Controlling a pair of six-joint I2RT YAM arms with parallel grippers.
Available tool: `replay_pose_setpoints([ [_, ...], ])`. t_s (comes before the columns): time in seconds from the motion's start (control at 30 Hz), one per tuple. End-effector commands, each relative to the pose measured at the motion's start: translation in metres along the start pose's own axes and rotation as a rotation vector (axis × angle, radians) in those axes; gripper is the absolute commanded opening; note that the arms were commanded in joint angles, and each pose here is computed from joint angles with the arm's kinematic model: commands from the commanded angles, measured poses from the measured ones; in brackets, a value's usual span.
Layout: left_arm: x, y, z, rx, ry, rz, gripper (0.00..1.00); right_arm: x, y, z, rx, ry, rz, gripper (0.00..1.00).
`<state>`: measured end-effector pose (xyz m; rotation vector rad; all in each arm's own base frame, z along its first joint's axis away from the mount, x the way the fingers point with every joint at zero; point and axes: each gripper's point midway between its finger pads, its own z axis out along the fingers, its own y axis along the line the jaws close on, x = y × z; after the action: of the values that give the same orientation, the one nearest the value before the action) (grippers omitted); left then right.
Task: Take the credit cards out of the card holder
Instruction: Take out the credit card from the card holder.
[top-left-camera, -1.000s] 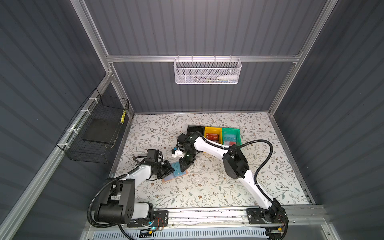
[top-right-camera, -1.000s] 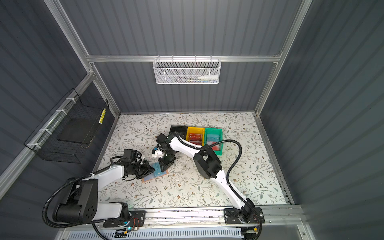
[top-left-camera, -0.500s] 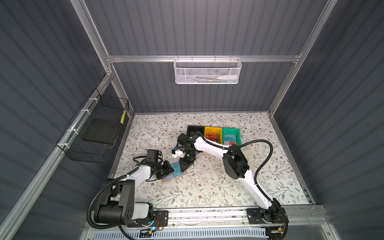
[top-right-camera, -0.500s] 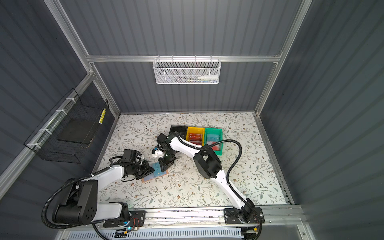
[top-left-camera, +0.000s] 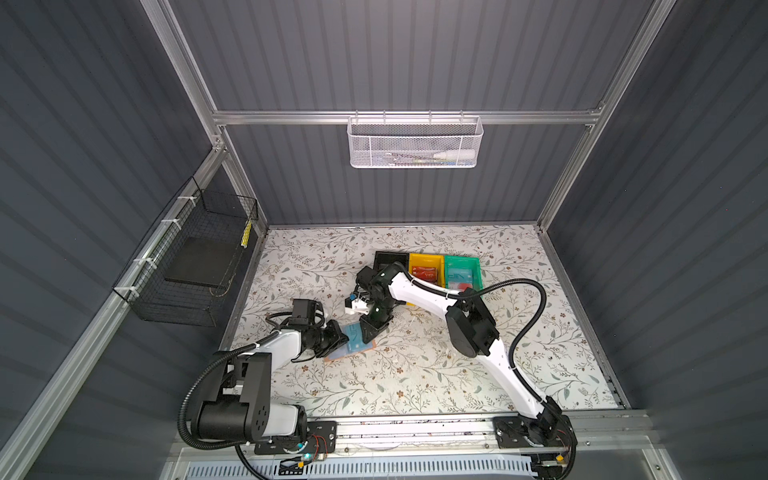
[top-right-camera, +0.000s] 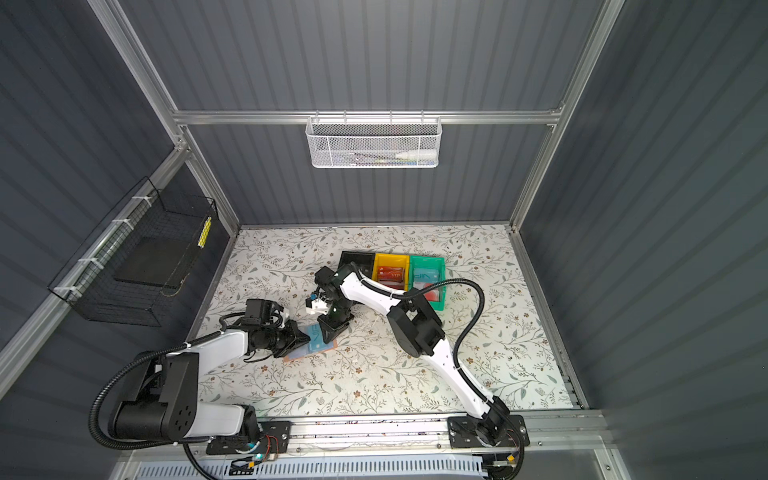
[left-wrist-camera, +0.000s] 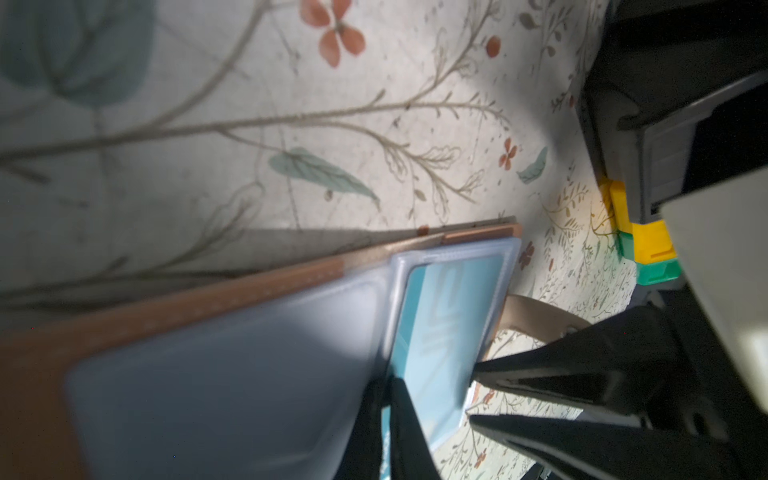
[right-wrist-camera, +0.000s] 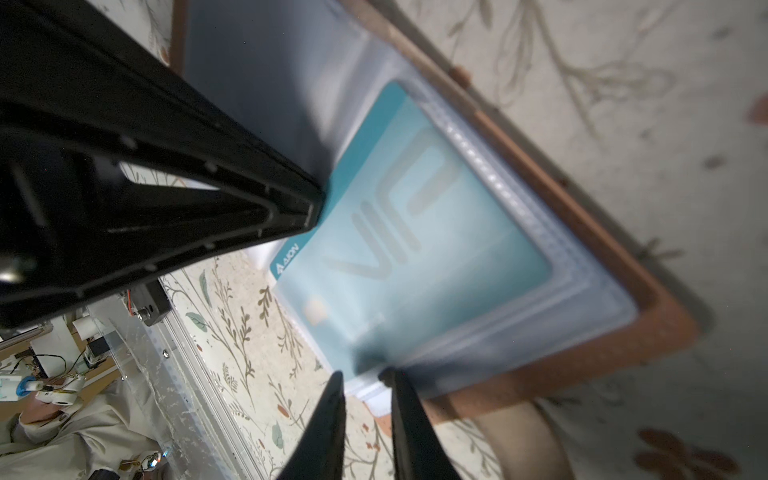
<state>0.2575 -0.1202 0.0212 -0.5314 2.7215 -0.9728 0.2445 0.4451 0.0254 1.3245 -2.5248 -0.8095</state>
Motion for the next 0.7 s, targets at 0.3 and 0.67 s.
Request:
replay_pose_setpoints([
  [0.3, 0.0189, 0.0245, 0.0112, -0.058, 0.055, -0.032, 0.05, 0.0156, -0.0161, 0.0197, 0.014, 0.066, 0.05, 0.24],
  [0.67, 0.0175, 0.0176, 0.0075, -0.035, 0.049, 0.008, 0.01, 0.0173, -0.0185, 0.0205, 0.014, 0.07, 0.057, 0.25],
])
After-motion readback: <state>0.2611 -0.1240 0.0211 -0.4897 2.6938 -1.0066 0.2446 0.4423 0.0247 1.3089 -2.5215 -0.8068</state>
